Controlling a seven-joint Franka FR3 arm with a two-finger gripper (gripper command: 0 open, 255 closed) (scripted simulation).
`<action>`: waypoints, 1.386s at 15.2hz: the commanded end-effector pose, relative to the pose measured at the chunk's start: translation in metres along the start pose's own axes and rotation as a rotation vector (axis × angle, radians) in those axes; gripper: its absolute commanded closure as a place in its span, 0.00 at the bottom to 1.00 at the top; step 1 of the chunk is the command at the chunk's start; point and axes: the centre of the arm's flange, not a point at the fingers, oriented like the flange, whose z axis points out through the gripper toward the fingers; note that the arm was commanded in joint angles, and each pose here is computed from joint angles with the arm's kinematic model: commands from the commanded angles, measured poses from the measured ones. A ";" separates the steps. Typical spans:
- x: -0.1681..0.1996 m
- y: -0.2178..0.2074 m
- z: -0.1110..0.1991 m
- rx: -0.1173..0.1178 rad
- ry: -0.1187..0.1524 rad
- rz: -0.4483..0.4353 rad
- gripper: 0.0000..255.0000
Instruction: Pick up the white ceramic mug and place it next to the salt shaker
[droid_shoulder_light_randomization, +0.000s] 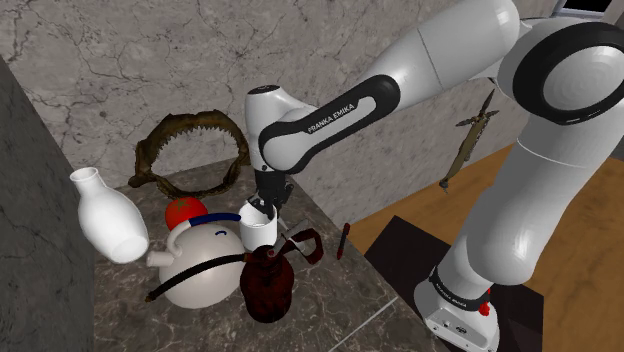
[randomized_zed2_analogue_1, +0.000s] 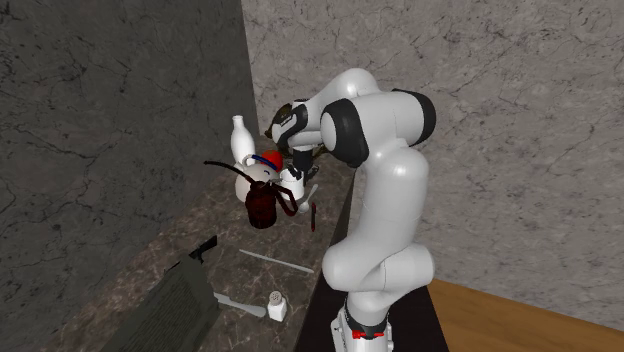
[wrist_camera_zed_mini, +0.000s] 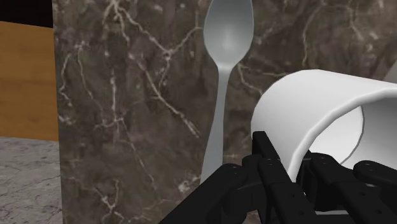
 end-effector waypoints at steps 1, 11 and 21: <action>-0.001 0.000 -0.005 0.000 0.000 0.000 1.00; -0.006 -0.001 -0.058 0.000 0.000 0.000 1.00; -0.011 -0.002 -0.110 0.000 0.000 0.000 1.00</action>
